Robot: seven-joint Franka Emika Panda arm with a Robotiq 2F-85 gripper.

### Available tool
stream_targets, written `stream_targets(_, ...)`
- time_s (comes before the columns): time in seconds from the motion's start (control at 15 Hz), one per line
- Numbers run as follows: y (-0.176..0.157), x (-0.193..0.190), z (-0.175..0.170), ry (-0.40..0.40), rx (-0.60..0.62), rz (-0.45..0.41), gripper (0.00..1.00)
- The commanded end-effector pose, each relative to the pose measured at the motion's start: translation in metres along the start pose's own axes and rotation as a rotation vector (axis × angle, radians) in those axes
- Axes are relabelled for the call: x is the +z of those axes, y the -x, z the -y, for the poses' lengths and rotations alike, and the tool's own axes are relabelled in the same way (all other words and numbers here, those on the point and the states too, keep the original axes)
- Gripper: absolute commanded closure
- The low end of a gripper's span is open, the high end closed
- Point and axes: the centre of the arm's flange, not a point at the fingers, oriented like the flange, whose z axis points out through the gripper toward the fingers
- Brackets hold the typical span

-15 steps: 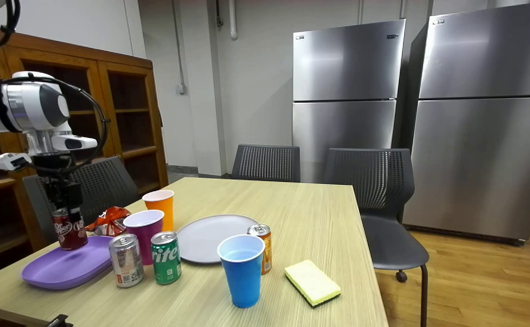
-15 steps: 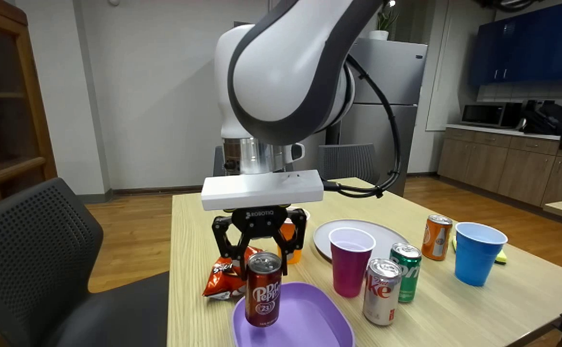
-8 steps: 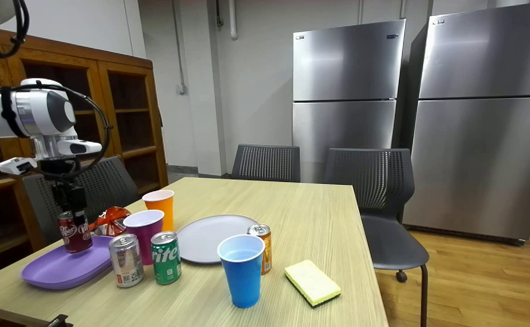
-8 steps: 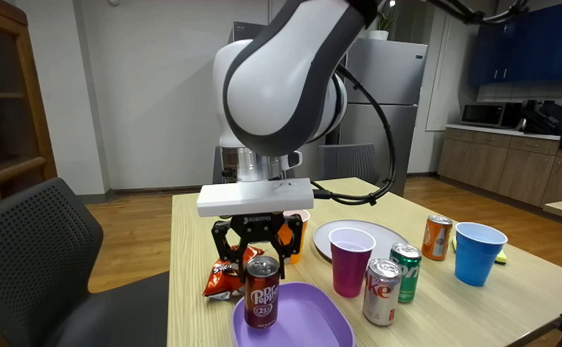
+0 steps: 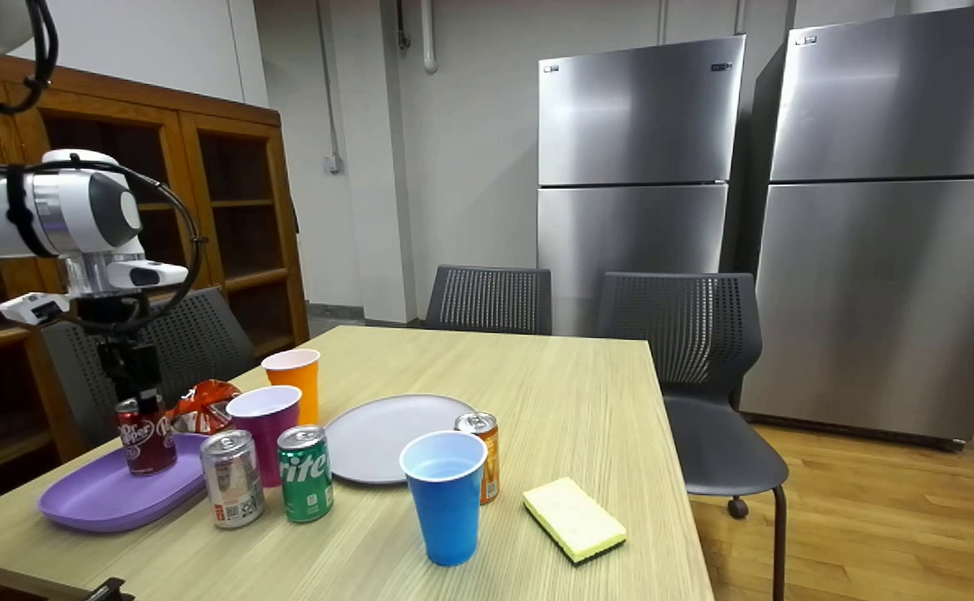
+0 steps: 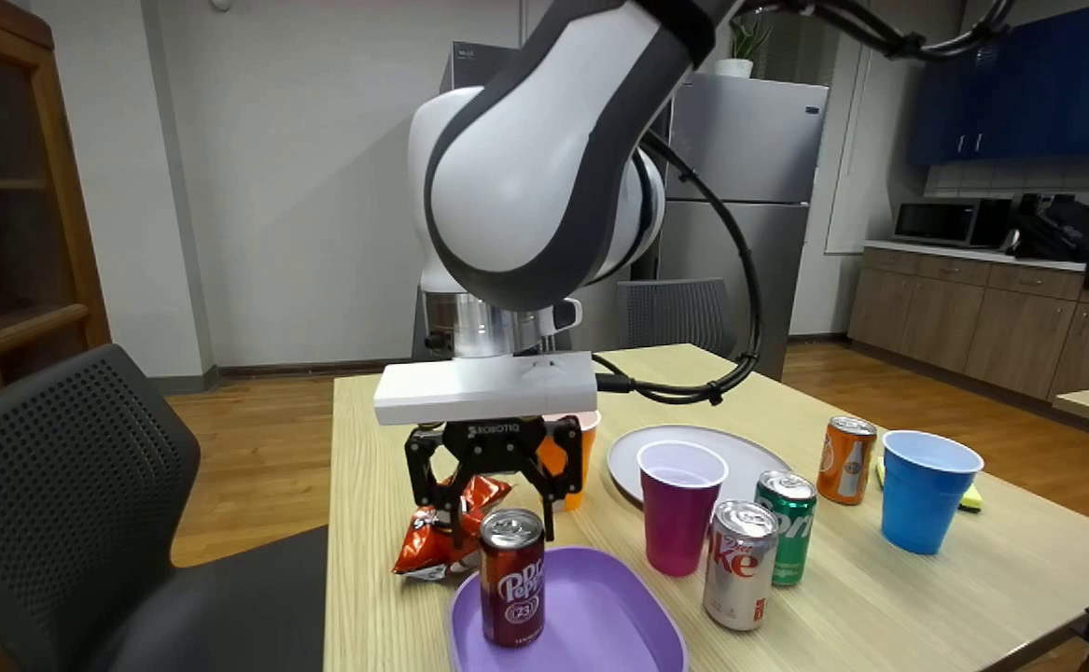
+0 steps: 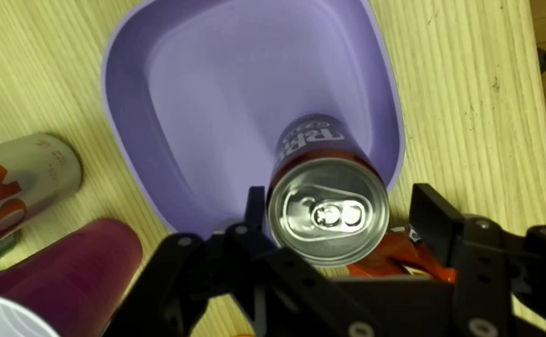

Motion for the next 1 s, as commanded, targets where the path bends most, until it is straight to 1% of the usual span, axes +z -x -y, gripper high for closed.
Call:
stream_targets(0.0, 0.000, -0.012, 0.005, 0.004, 0.042, 0.004, 0.00)
stream_targets(0.2, 0.001, -0.020, -0.002, -0.005, 0.047, -0.004, 0.00)
stream_targets(0.47, 0.004, -0.045, -0.016, -0.028, 0.023, -0.031, 0.00)
stream_targets(0.67, 0.010, -0.066, -0.030, -0.035, -0.018, -0.058, 0.00)
stream_targets(0.93, 0.023, -0.092, -0.059, -0.027, -0.128, -0.093, 0.00)
